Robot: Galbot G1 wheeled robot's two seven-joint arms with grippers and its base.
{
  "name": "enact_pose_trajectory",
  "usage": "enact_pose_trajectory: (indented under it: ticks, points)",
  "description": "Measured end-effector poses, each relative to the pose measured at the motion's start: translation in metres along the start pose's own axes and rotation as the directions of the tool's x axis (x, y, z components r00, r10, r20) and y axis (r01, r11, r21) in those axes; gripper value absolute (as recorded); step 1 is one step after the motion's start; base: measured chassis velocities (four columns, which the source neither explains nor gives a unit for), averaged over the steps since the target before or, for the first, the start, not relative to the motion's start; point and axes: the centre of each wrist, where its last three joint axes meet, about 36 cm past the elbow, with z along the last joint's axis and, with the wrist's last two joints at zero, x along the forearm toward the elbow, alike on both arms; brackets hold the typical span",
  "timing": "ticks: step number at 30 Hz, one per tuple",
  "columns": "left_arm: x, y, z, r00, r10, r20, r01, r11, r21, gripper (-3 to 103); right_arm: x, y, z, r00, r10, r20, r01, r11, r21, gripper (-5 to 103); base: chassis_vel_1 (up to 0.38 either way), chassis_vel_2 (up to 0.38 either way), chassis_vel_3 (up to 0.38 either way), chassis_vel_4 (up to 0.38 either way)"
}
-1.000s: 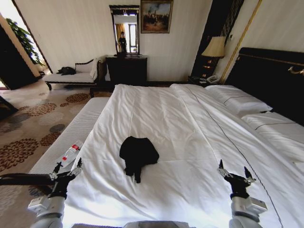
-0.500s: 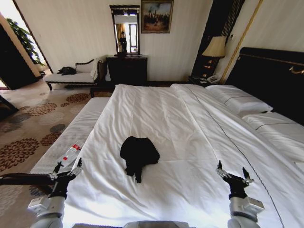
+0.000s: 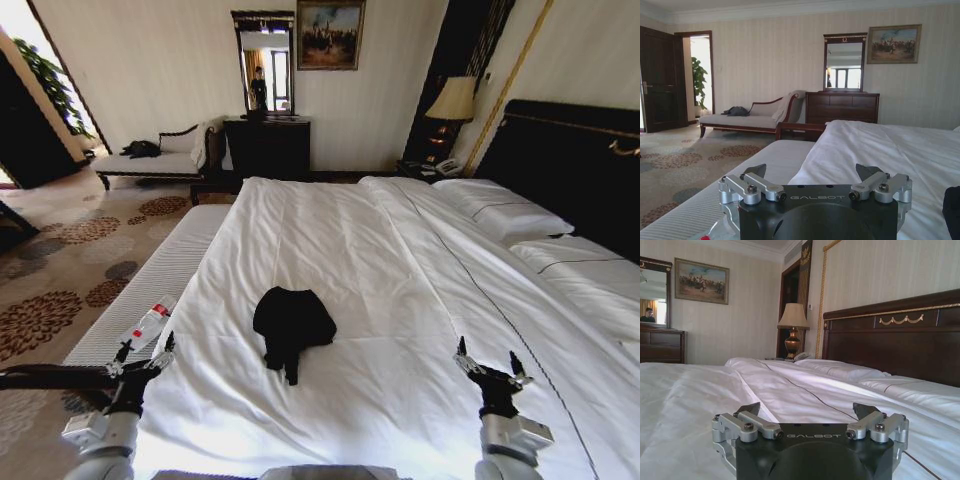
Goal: Fold the clothes on the bed.
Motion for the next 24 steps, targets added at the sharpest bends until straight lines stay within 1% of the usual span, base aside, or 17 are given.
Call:
enact_pose_trajectory:
  ticks: [7,10,12,13,16,17,18,19,20,21,22,24]
  points:
    - [-0.002,-0.001,0.0,1.0,0.01,-0.005,-0.01,1.0,-0.006,100,0.001,0.003,0.001,1.0,-0.001,-0.01,0.001,1.0,0.002,100,0.0,0.0,0.0,0.0]
    - [-0.006,-0.004,0.0,0.999,0.029,-0.015,-0.03,1.0,-0.005,100,0.002,0.004,0.002,1.0,-0.004,-0.014,0.004,1.0,0.0,100,0.0,0.0,0.0,0.0]
    - [-0.014,-0.008,-0.001,0.998,0.058,-0.025,-0.059,0.998,-0.009,100,0.003,0.004,0.002,1.0,-0.008,-0.016,0.008,1.0,0.0,100,0.0,0.0,0.0,0.0]
    - [-0.014,-0.008,-0.001,0.998,0.058,-0.025,-0.059,0.998,-0.009,100,0.003,0.004,0.002,1.0,-0.008,-0.016,0.008,1.0,0.0,100,0.0,0.0,0.0,0.0]
    - [-0.035,-0.011,-0.008,0.993,0.105,-0.047,-0.106,0.994,-0.021,100,-0.001,0.006,0.001,1.0,-0.024,-0.014,0.024,1.0,-0.004,100,0.0,0.0,0.0,0.0]
    - [-0.046,-0.012,-0.012,0.991,0.124,-0.059,-0.125,0.992,-0.026,100,-0.003,0.007,0.0,0.999,-0.033,-0.012,0.033,0.999,-0.004,100,0.0,0.0,0.0,0.0]
    - [-0.046,-0.012,-0.012,0.991,0.124,-0.059,-0.125,0.992,-0.026,100,-0.003,0.007,0.0,0.999,-0.033,-0.012,0.033,0.999,-0.004,100,0.0,0.0,0.0,0.0]
    - [-0.059,-0.014,-0.016,0.987,0.146,-0.069,-0.148,0.989,-0.025,100,-0.004,0.007,-0.001,0.999,-0.035,-0.012,0.035,0.999,-0.004,100,0.0,0.0,0.0,0.0]
    - [-0.064,-0.015,-0.017,0.985,0.157,-0.074,-0.159,0.987,-0.024,100,-0.004,0.007,-0.001,0.999,-0.035,-0.013,0.035,0.999,-0.004,100,0.0,0.0,0.0,0.0]
    - [-0.078,-0.019,-0.021,0.978,0.186,-0.091,-0.188,0.982,-0.013,100,-0.004,0.006,-0.001,0.999,-0.032,-0.014,0.032,0.999,-0.007,100,0.0,0.0,0.0,0.0]
    - [-0.078,-0.019,-0.021,0.978,0.186,-0.091,-0.188,0.982,-0.013,100,-0.004,0.006,-0.001,0.999,-0.032,-0.014,0.032,0.999,-0.007,100,0.0,0.0,0.0,0.0]
    - [-0.1,-0.028,-0.023,0.967,0.228,-0.114,-0.228,0.974,0.009,100,-0.002,0.005,-0.001,1.0,-0.026,-0.017,0.026,1.0,-0.007,100,0.0,0.0,0.0,0.0]
